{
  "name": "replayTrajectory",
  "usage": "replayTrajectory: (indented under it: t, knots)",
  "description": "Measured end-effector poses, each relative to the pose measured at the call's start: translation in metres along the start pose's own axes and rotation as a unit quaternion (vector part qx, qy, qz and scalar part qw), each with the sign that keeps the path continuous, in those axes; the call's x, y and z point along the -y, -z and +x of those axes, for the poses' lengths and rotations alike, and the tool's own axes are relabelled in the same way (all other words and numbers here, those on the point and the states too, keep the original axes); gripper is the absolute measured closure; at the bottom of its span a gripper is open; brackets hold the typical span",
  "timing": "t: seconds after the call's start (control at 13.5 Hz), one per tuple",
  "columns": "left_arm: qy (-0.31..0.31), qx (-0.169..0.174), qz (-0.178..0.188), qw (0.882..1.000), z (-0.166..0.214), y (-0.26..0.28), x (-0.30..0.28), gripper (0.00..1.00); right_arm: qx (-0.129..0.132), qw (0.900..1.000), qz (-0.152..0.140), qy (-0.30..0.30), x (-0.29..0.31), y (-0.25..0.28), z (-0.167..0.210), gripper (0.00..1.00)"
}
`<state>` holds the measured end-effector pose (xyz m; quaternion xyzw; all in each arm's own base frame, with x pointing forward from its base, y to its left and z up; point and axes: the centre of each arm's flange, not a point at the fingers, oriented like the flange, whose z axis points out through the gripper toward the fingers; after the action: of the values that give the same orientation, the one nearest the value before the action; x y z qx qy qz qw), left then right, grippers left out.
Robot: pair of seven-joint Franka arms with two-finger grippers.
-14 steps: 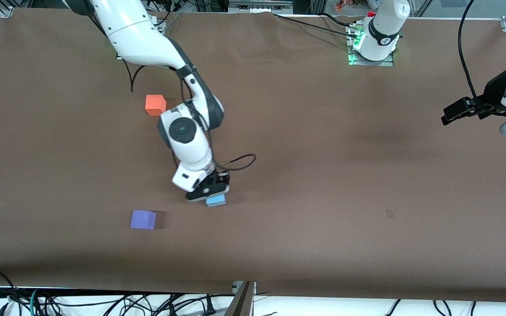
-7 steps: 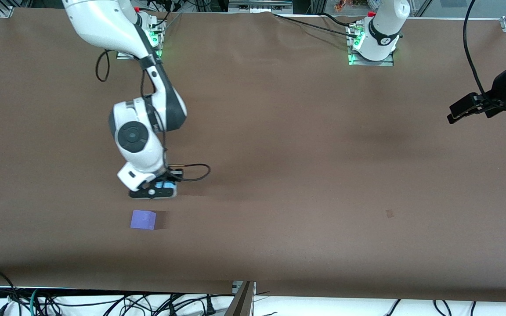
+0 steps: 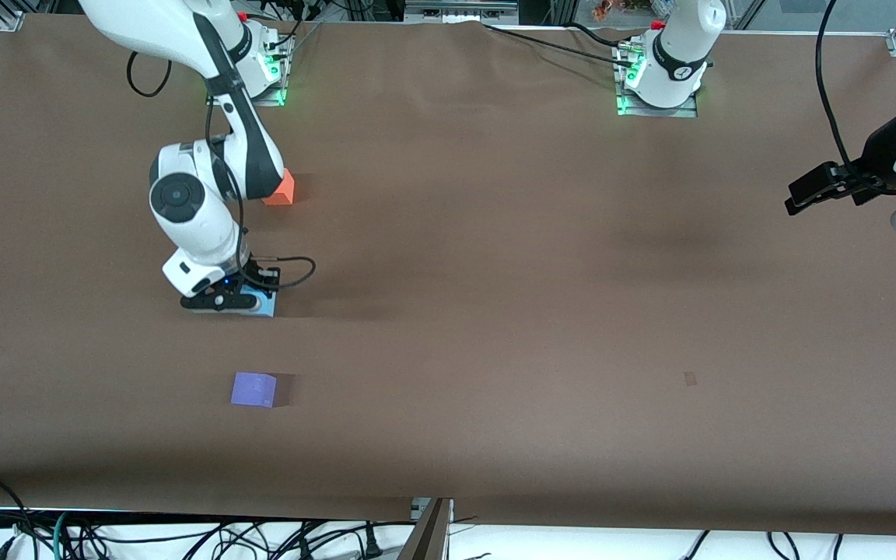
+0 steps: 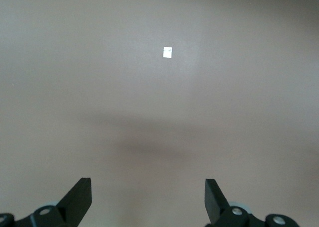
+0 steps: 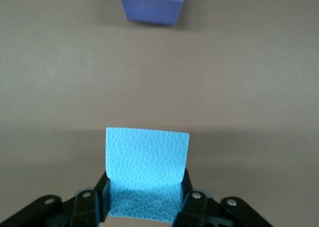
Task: Place blue block between orange and purple blocks
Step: 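Lower the blue cube between the orange and purple cubes, open the right gripper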
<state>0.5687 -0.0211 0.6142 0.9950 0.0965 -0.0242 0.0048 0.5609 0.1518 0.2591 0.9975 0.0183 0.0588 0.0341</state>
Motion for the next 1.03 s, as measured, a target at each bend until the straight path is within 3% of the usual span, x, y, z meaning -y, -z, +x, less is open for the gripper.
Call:
replayTrajectory:
  t: [0.22, 0.59, 0.89, 0.96, 1.03]
  knots:
    - [-0.006, 0.000, 0.000, 1.000, -0.001, 0.000, -0.006, 0.00, -0.019, 1.000, 0.010, 0.005, -0.009, -0.012, -0.031, 0.45]
    - [-0.006, 0.000, 0.000, 1.000, -0.002, 0.000, -0.006, 0.00, -0.033, 0.999, 0.013, 0.008, -0.012, -0.025, -0.048, 0.45]
    - [-0.006, 0.000, 0.000, 1.000, -0.001, 0.000, -0.006, 0.00, -0.037, 0.999, 0.014, 0.013, -0.011, -0.020, -0.043, 0.08]
    - [-0.006, 0.000, 0.000, 1.000, -0.001, 0.000, -0.006, 0.00, -0.032, 0.999, 0.014, 0.016, -0.010, -0.013, -0.037, 0.01]
    - [-0.006, 0.000, 0.000, 1.000, -0.002, 0.000, -0.006, 0.00, -0.021, 0.999, 0.013, 0.021, -0.008, -0.002, -0.026, 0.00]
